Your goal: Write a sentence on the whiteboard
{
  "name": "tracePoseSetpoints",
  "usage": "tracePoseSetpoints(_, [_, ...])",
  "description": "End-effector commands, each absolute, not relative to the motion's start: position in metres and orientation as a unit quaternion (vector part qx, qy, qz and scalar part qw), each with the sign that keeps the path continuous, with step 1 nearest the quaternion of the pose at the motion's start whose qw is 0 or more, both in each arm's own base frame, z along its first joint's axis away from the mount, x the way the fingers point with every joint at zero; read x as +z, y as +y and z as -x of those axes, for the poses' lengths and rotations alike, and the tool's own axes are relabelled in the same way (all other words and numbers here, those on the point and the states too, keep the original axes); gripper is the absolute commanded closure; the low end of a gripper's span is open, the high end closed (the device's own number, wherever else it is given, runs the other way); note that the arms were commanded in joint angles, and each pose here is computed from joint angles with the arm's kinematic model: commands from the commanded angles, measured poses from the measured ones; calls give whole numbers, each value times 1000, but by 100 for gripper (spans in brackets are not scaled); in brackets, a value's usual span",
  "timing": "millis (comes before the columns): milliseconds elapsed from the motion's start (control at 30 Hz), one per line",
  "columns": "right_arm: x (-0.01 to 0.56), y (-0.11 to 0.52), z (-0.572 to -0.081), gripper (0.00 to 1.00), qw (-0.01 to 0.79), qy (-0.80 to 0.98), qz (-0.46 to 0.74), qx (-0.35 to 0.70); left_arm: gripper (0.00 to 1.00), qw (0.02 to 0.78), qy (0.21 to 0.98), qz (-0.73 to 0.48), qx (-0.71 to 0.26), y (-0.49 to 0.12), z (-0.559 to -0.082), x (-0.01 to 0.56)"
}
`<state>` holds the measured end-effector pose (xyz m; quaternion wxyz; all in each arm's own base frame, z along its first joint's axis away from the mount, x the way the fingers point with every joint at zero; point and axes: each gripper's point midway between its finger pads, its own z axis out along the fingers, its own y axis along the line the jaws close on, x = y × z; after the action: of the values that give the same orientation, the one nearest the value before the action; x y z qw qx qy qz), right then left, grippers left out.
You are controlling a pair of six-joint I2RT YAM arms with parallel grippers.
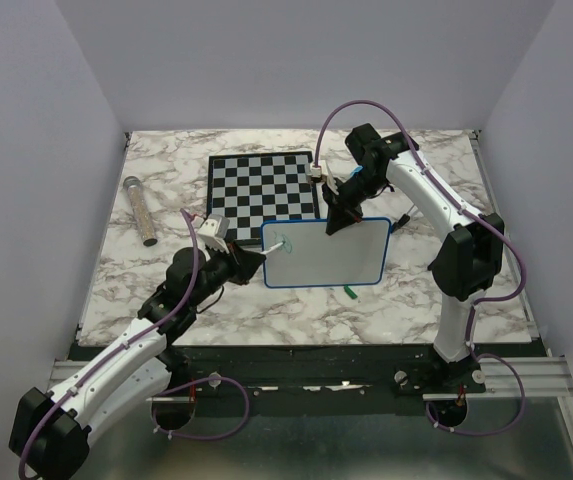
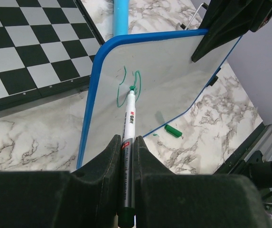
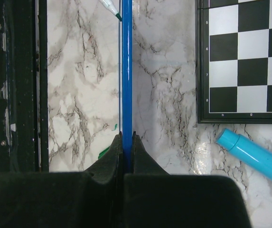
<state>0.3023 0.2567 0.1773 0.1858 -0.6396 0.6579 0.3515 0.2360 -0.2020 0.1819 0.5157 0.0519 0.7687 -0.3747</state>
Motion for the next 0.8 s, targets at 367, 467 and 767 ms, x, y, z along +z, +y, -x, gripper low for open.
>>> tracePoseSetpoints(367, [171, 252, -286, 99, 154, 654, 645, 363, 100, 492, 750, -96, -431, -221, -223, 190])
tracePoseSetpoints(467, [171, 252, -286, 99, 154, 655, 645, 363, 100, 495, 746, -91, -436, -225, -228, 191])
tracePoseSetpoints(767, [171, 252, -285, 100, 153, 655, 645, 364, 100, 514, 738, -80, -430, -228, -244, 200])
